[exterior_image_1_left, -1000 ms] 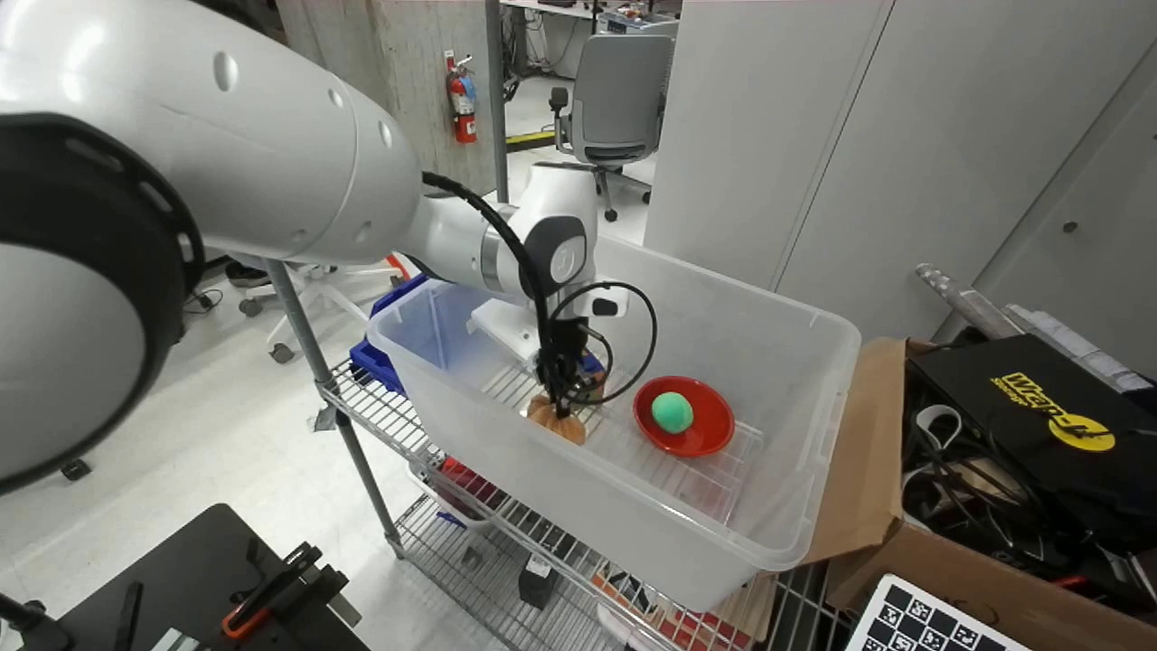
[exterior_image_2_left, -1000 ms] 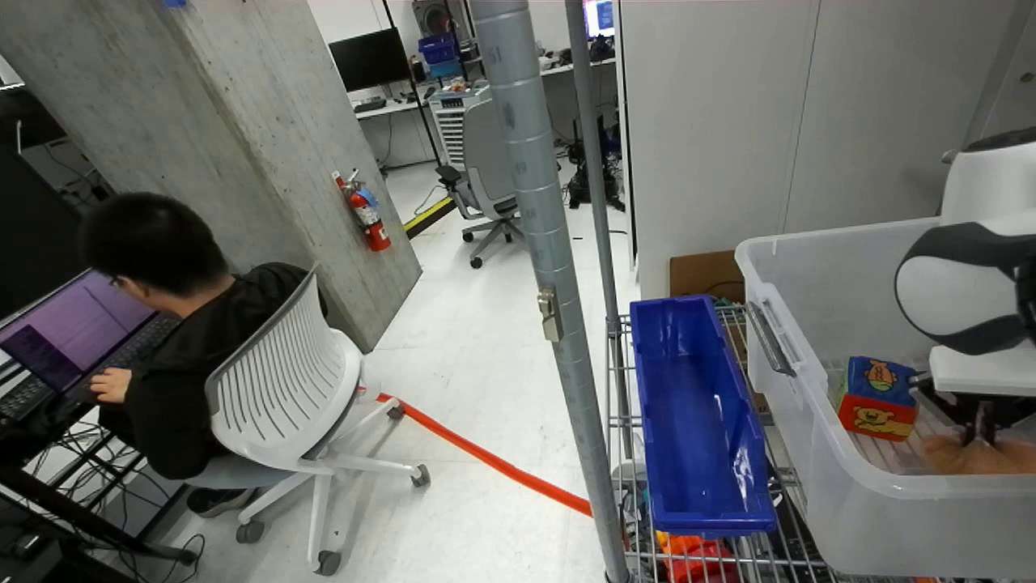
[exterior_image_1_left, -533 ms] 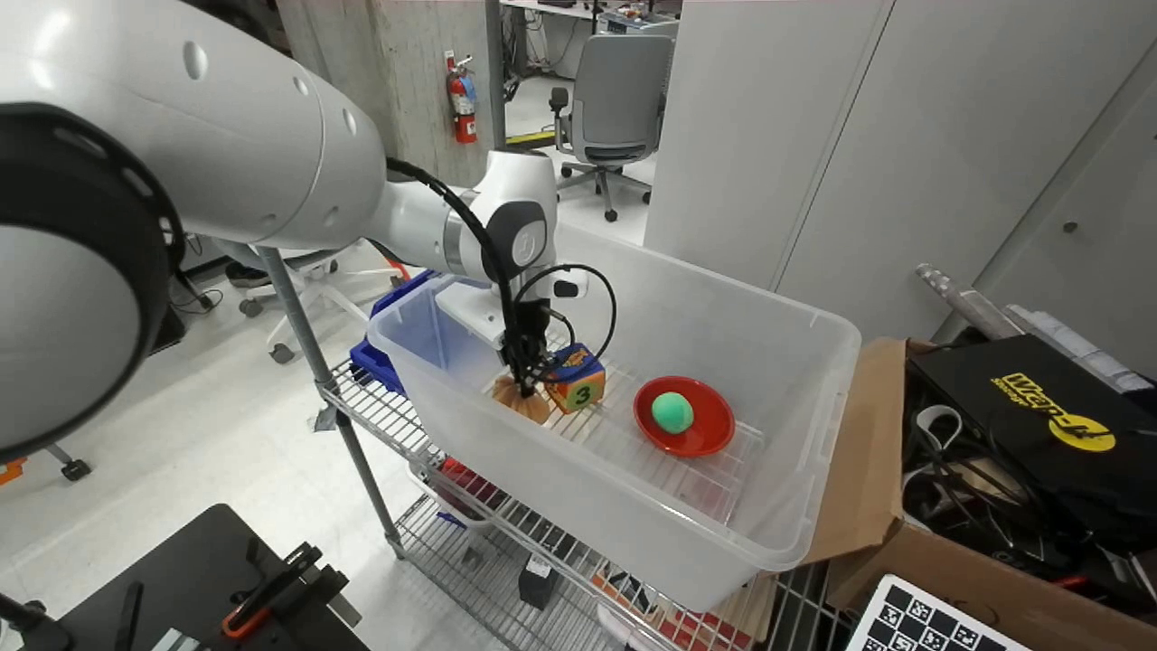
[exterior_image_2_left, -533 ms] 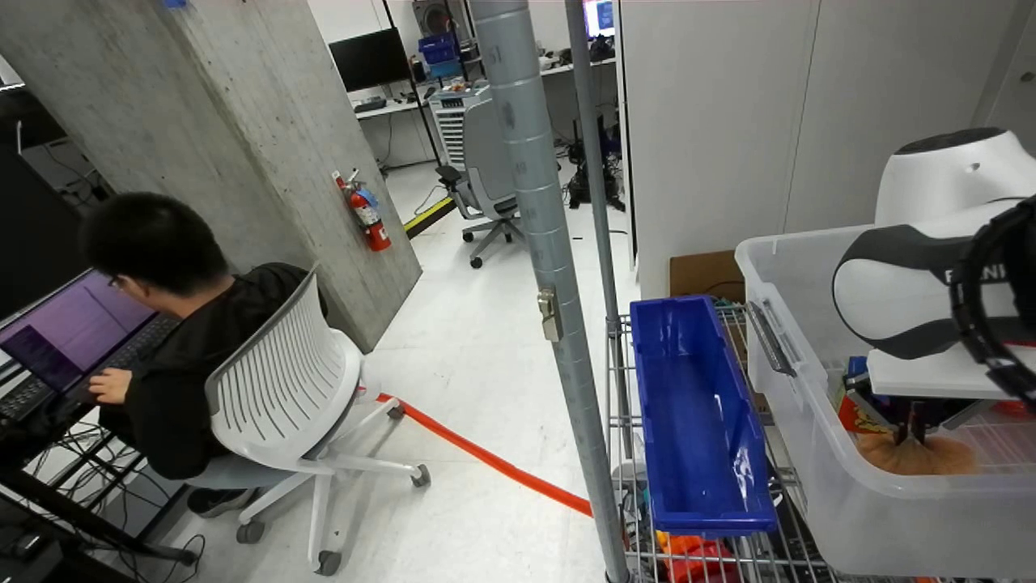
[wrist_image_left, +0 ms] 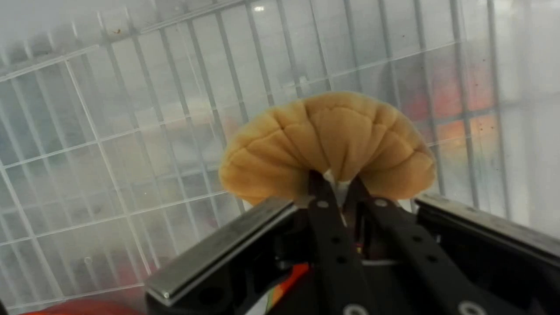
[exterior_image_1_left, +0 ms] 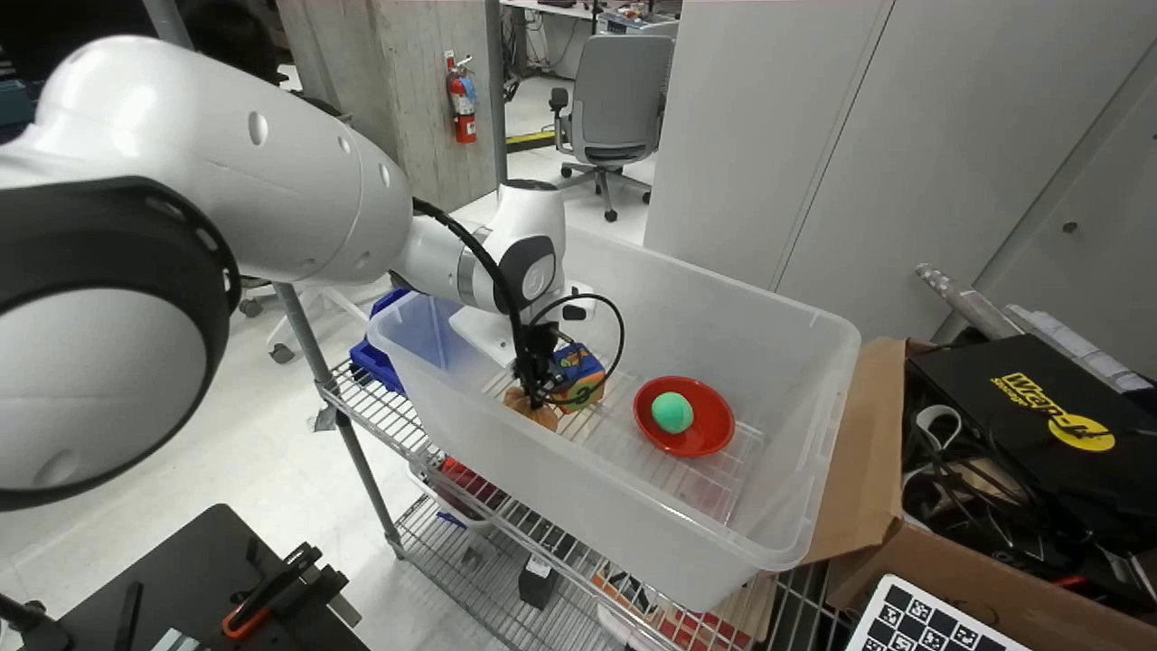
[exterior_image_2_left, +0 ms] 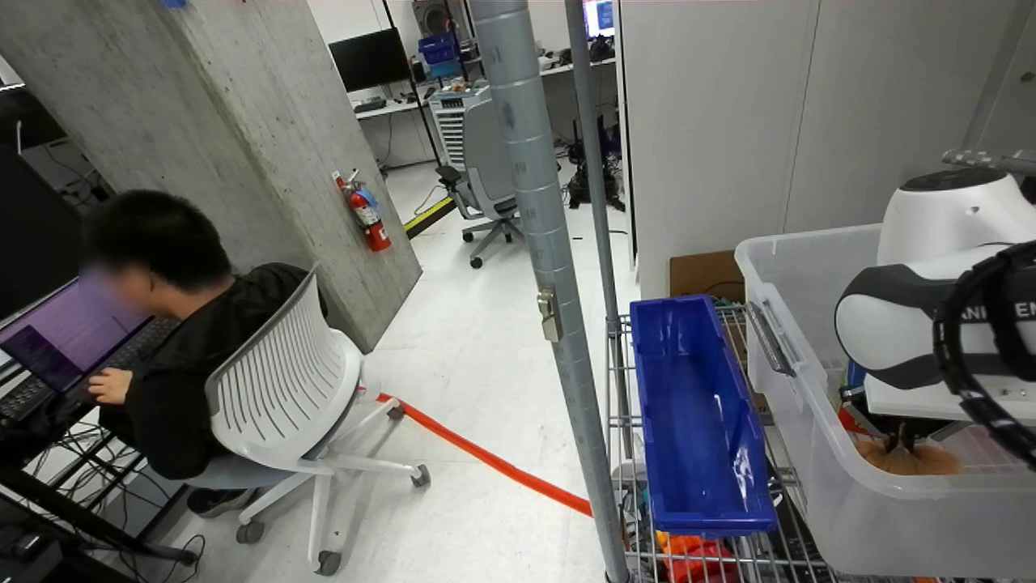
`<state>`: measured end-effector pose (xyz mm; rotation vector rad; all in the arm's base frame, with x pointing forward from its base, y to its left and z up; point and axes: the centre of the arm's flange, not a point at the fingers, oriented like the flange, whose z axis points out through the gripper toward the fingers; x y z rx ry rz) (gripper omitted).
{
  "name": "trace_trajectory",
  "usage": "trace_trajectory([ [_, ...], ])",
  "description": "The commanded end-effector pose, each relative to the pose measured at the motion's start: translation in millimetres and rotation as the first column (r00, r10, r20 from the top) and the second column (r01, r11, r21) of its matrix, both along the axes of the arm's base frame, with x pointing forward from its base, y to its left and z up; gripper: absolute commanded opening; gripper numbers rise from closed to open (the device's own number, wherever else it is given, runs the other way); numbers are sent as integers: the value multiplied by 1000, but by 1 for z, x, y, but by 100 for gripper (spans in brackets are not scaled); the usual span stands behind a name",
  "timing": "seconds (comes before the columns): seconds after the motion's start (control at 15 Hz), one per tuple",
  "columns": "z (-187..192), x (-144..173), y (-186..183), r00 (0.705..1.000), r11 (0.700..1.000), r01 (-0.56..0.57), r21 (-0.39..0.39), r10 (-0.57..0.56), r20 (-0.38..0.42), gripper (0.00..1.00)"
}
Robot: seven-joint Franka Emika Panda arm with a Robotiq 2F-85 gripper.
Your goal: Move the bread plushy slightly to the left
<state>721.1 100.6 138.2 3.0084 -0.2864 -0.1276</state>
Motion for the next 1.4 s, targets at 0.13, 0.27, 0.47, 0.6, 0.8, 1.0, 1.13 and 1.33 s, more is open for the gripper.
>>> trace_trajectory([
  [0.13,-13,-3,7,1000,997,-2,72,2,-6,3],
  [0.27,-17,-8,10,1000,997,4,72,-3,-9,3],
  [0.47,-19,-13,10,1000,998,13,56,-12,-21,36],
  [0.6,-13,-17,12,1000,999,18,45,-17,-22,44],
  [0.8,5,-30,21,1000,999,6,32,-6,-13,66],
  [1.0,39,-45,28,1000,1000,15,8,-15,-3,89],
  [1.13,69,-53,28,999,999,36,-13,-36,22,95],
  [1.33,113,-63,15,995,995,85,-44,-83,48,91],
])
